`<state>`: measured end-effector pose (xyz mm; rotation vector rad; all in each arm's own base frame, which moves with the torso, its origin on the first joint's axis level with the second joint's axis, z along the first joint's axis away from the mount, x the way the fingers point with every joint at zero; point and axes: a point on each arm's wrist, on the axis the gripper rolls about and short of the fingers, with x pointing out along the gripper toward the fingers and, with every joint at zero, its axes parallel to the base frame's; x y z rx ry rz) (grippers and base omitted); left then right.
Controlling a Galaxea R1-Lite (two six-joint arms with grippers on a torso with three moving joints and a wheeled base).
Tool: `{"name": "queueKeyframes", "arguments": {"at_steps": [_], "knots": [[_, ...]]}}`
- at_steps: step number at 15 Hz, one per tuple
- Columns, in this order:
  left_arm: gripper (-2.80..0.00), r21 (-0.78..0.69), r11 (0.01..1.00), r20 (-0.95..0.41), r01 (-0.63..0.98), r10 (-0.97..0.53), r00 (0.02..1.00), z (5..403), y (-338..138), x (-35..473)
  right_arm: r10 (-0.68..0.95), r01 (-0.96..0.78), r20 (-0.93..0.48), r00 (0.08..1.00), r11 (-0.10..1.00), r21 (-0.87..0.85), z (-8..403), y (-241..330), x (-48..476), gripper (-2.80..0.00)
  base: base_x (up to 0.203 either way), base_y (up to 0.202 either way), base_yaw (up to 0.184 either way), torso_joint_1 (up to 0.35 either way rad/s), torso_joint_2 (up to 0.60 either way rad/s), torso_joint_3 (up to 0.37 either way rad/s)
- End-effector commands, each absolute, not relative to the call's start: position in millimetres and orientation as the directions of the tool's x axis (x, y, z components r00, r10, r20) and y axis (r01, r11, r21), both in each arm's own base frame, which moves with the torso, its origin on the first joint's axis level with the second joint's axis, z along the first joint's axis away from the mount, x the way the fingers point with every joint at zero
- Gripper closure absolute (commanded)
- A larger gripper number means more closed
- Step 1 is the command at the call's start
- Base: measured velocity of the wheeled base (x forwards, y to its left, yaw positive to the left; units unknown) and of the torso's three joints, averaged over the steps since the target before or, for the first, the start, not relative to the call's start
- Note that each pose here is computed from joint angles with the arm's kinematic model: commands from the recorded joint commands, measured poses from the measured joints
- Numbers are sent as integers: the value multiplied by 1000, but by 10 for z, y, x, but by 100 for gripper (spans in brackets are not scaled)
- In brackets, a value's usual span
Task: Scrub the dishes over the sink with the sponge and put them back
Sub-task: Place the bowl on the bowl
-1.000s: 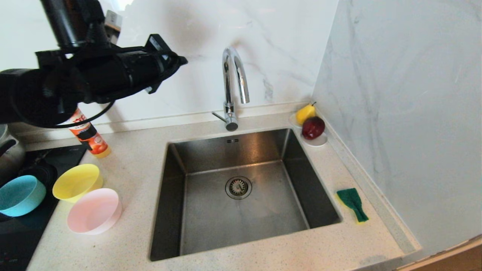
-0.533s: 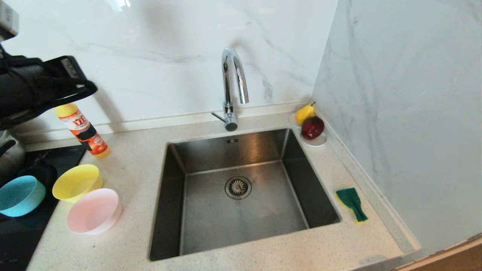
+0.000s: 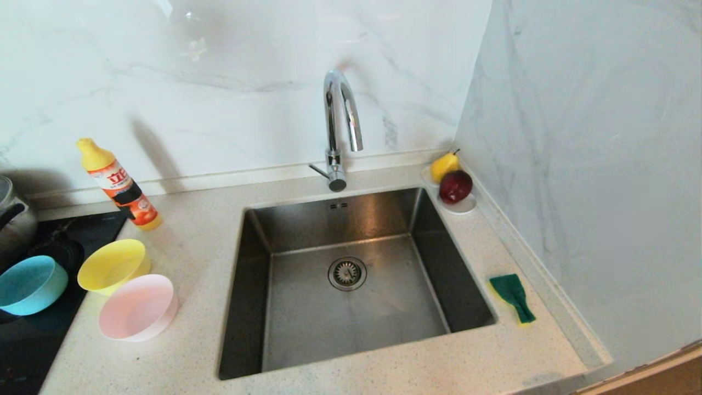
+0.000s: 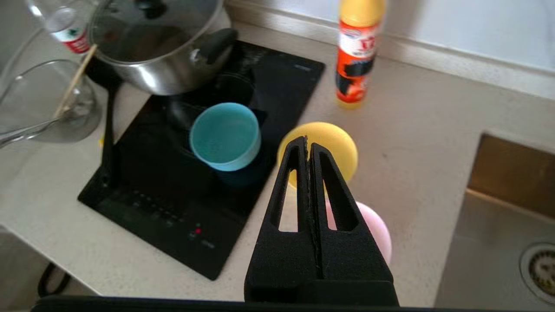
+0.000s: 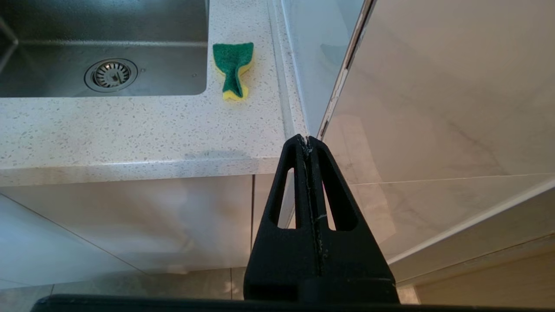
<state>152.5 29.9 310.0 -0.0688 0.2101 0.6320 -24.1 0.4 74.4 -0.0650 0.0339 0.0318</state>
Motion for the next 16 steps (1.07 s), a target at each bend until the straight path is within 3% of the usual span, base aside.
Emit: {"name": "queueKeyframes", "arguments": {"at_steps": [1,7,13,16], "knots": [[0,23,771,-272,-636,617,739,2960,430,1787,32,-34,-35,999,997,-65,743,4,-242,0,0,0,0,0,0,0],[0,-1,689,-409,-724,661,630,2442,1194,2482,31,-33,-35,999,997,-65,743,3,-242,0,0,0,0,0,0,0],[0,-120,621,-481,-775,646,593,2274,1749,2323,31,-33,-34,999,997,-65,743,3,-243,0,0,0,0,0,0,0],[0,-122,564,-546,-817,649,529,2084,1962,2263,32,-34,-34,999,997,-65,743,4,-243,0,0,0,0,0,0,0]]}}
